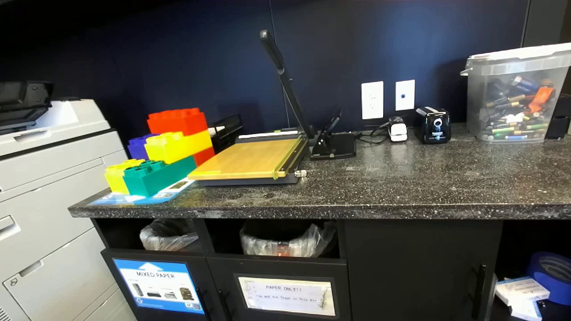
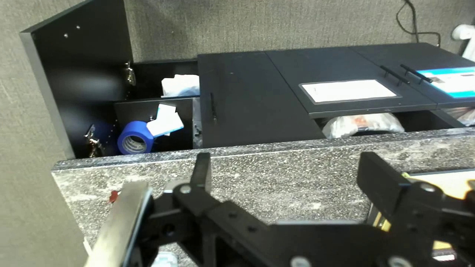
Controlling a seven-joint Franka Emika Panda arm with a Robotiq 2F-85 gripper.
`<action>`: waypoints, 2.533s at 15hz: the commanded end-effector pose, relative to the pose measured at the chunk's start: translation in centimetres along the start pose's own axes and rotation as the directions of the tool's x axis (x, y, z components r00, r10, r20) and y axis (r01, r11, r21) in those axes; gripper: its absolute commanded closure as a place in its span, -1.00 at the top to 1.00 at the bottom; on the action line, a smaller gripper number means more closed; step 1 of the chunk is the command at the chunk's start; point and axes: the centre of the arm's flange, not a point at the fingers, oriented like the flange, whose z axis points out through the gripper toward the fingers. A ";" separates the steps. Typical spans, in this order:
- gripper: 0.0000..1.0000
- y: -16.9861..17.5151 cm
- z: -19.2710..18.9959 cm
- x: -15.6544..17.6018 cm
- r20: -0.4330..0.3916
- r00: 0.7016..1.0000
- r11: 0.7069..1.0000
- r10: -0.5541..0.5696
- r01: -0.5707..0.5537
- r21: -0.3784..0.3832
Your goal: Close the right cabinet door
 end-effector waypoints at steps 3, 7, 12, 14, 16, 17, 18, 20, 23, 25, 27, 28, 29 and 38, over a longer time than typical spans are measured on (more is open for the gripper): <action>1.00 14.2 2.5 5.1 0.018 0.999 0.992 -0.048 0.050 -0.116; 1.00 24.7 7.5 6.3 0.012 0.996 0.968 0.093 -0.087 -0.237; 1.00 35.6 15.2 7.3 -0.001 0.976 0.901 0.220 -0.203 -0.384; 1.00 39.0 18.4 8.3 -0.011 0.959 0.865 0.284 -0.261 -0.429; 1.00 41.9 21.8 9.5 -0.028 0.942 0.831 0.335 -0.310 -0.463; 1.00 43.2 23.4 10.2 -0.030 0.935 0.817 0.352 -0.323 -0.477; 1.00 44.1 25.3 10.8 -0.023 0.930 0.808 0.366 -0.330 -0.488; 1.00 45.6 29.2 11.9 -0.003 0.925 0.795 0.379 -0.327 -0.511; 1.00 46.6 35.7 13.5 0.032 0.928 0.788 0.371 -0.296 -0.540; 1.00 46.8 40.4 14.0 0.064 0.925 0.780 0.375 -0.277 -0.561; 1.00 47.1 45.1 13.8 0.104 0.922 0.772 0.374 -0.247 -0.586; 1.00 46.9 46.2 13.4 0.123 0.919 0.770 0.374 -0.234 -0.594; 1.00 46.5 47.0 13.0 0.145 0.917 0.770 0.373 -0.218 -0.600; 1.00 42.9 46.5 9.0 0.383 0.867 0.836 0.317 -0.065 -0.545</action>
